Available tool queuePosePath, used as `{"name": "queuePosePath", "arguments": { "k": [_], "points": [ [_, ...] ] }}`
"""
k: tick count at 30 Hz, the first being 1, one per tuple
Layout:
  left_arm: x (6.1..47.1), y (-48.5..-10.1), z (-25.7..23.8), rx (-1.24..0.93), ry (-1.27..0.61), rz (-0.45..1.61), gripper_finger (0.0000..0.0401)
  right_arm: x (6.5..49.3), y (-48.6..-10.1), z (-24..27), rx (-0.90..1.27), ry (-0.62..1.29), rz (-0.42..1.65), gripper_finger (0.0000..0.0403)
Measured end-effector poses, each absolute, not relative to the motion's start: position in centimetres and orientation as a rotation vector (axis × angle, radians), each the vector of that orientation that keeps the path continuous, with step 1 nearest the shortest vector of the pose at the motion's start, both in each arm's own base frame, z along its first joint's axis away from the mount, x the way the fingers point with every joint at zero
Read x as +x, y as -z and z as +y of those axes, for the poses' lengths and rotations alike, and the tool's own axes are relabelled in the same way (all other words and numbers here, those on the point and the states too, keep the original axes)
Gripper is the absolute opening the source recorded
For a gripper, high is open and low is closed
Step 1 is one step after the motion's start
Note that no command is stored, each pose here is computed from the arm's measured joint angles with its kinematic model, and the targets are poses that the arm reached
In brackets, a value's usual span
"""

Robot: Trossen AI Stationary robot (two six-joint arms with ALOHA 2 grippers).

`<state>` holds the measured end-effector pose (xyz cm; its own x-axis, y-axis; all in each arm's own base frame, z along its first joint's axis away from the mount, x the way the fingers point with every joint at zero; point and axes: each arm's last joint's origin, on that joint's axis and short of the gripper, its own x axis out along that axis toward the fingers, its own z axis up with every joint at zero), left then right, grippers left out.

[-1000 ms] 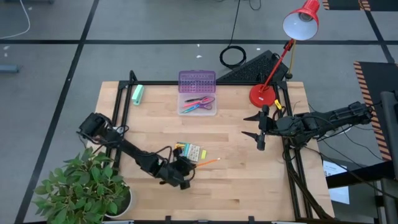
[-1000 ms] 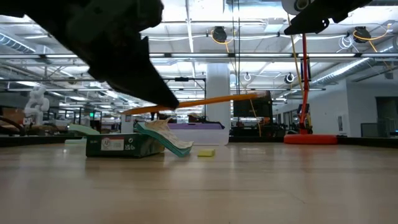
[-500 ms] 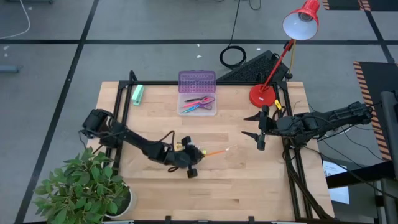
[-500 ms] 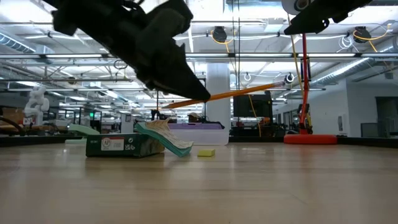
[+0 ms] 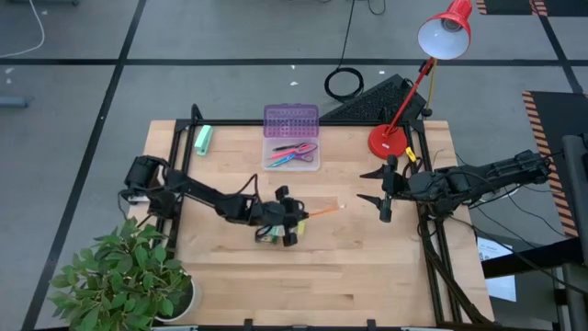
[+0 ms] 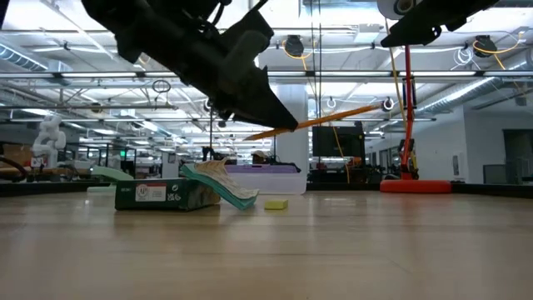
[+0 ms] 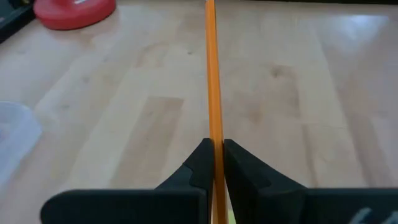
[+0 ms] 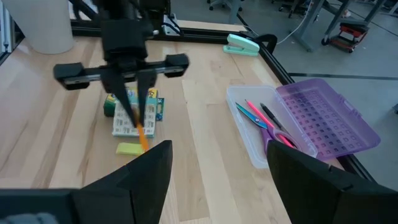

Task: Pack school essentials
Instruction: Put the yellow pencil into the purple supply box

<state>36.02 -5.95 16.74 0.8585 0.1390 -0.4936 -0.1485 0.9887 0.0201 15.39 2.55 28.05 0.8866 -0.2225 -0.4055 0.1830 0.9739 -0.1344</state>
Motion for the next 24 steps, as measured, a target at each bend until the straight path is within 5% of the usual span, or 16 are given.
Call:
{"name": "queuePosePath", "arguments": {
  "k": [13, 24],
  "points": [
    [34.4, -21.6, 0.3, 0.065, -0.26, 0.488, 0.0031, 15.4, -28.1, 2.5, -0.092, 0.211, 0.433, 0.0256],
    [33.0, -21.9, 6.2, 0.084, -0.397, 0.571, 0.0031, 15.4, -28.0, 2.5, -0.089, 0.212, 0.433, 0.0256]
  ]
}}
